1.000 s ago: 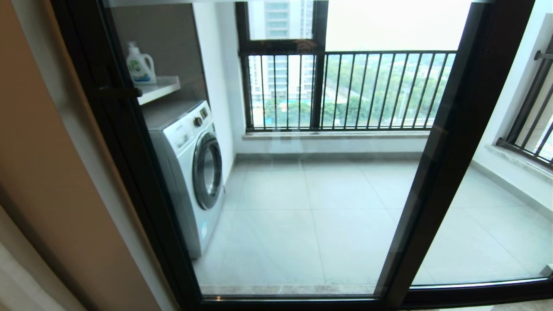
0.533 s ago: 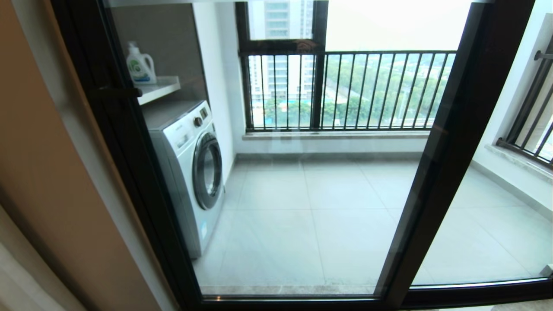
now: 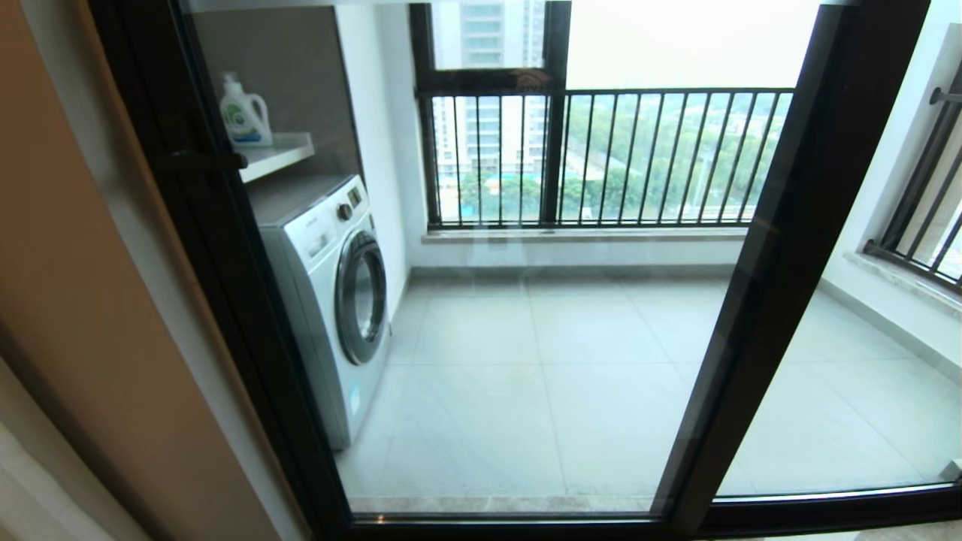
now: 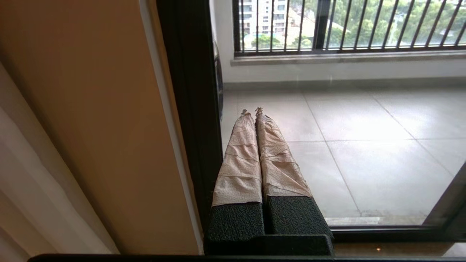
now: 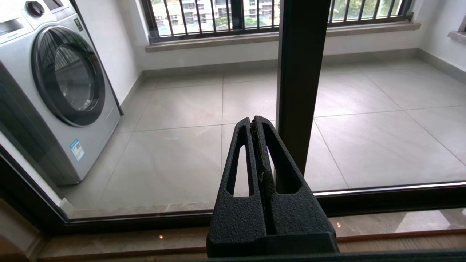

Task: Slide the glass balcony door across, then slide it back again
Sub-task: Open the slid door

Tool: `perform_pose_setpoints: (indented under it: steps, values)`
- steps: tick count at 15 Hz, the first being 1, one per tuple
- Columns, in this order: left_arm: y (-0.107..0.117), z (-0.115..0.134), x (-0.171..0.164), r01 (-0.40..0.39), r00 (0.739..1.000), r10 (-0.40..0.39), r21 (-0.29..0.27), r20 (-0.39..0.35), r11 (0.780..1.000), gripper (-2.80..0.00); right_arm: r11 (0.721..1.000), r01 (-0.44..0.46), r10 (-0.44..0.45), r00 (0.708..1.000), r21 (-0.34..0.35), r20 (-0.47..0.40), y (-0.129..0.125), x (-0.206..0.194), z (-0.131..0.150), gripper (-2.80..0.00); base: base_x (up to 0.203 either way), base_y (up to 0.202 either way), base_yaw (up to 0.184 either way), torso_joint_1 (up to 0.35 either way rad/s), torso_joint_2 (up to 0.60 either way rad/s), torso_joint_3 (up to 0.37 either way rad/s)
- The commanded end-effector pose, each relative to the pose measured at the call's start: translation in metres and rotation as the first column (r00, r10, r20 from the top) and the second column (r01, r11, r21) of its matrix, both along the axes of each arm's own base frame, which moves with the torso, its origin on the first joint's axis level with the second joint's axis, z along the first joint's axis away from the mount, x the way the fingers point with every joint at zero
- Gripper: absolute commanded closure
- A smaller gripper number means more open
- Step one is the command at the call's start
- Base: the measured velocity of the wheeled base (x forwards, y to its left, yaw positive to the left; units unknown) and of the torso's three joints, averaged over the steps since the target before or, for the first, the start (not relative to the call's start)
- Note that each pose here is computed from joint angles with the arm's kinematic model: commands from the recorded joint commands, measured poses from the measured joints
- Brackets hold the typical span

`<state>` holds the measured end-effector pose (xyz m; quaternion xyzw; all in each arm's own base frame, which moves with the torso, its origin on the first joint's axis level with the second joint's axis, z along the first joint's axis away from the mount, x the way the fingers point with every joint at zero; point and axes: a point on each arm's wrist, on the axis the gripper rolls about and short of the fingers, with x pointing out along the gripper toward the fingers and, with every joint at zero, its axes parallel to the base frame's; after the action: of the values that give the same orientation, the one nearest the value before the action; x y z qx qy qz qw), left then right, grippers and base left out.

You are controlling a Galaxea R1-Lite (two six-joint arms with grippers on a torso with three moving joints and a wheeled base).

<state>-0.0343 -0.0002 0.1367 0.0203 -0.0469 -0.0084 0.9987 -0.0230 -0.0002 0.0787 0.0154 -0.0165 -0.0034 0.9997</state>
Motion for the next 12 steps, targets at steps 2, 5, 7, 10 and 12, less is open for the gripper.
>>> perform_pose_setpoints:
  steps: [2, 5, 7, 10, 12]
  values:
    - [-0.001, 0.041, 0.014, 0.064, 0.997, -0.064, -0.007, -0.052, 0.998, 0.00, 1.000, 0.000, 0.000, 1.000, 0.000, -0.013, 0.000, 0.001, -0.003, 0.00, 0.000, 0.000, 0.000, 0.000, 0.00, 0.000]
    - [-0.002, 0.068, 0.039, 0.087, 0.987, -0.088, -0.013, -0.132, 0.996, 0.00, 1.000, 0.000, 0.000, 1.000, 0.000, -0.012, 0.000, 0.001, -0.003, 0.00, 0.000, 0.000, 0.000, 0.000, 0.00, 0.000]
    - [-0.002, 0.093, 0.073, 0.090, 0.980, -0.092, -0.018, -0.177, 0.996, 0.00, 1.000, 0.000, 0.000, 1.000, 0.000, -0.012, 0.000, 0.001, -0.003, 0.00, 0.000, 0.000, 0.000, 0.000, 0.00, 0.000]
    - [-0.003, 0.124, 0.137, 0.092, 0.979, -0.094, -0.019, -0.180, 0.996, 0.00, 1.000, 0.000, 0.000, 1.000, 0.000, -0.013, 0.000, 0.001, -0.003, 0.00, 0.000, 0.000, 0.000, 0.000, 0.00, 0.000]
    - [-0.004, 0.139, 0.185, 0.093, 0.983, -0.095, -0.018, -0.157, 0.995, 0.00, 1.000, 0.000, 0.000, 1.000, 0.000, -0.013, 0.000, 0.001, -0.003, 0.00, 0.000, 0.000, 0.000, 0.000, 0.00, 0.000]
